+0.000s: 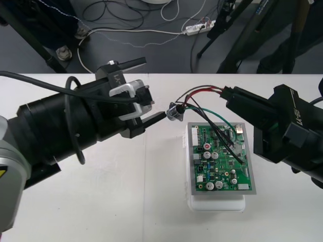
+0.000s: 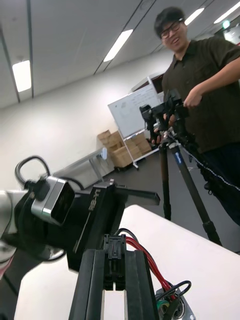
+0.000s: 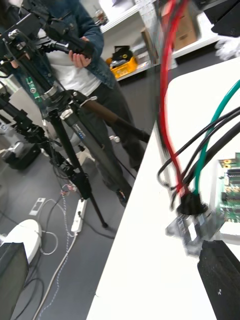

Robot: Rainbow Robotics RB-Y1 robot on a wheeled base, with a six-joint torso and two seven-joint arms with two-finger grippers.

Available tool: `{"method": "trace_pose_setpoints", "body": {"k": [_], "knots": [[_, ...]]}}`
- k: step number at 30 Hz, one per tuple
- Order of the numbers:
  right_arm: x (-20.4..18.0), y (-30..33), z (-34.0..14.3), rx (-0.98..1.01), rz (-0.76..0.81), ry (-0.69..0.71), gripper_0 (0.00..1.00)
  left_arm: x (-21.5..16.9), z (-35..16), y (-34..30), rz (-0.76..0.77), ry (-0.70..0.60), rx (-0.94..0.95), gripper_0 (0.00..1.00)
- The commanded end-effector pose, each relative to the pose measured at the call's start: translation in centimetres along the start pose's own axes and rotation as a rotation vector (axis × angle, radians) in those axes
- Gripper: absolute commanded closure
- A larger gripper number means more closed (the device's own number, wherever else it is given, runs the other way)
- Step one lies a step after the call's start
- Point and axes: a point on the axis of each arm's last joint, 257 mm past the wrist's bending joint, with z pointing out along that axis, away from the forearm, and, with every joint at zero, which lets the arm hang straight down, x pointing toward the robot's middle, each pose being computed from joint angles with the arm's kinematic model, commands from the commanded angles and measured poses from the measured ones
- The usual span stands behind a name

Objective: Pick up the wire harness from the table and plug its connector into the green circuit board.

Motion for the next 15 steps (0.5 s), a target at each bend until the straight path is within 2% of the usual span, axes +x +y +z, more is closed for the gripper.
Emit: {"method": "trace_pose_setpoints", "body": {"k": [1, 12, 15], "knots": [[-0.2, 1.0, -2.0, -0.041, 0.013, 0.047, 1.0, 0.1, -2.6, 2.0, 0.007, -0.02, -0.008, 0.0], [2.1, 3.0, -2.5, -0.19, 0.02, 0.154, 1.0, -1.8, -5.1, 2.1, -0.037, -0.079, 0.107, 0.0], [3.1, 3.7, -2.2, -0.239, 0.049, 0.172, 1.0, -2.3, -5.4, 2.0, -0.124, -0.096, 0.17, 0.0]]}}
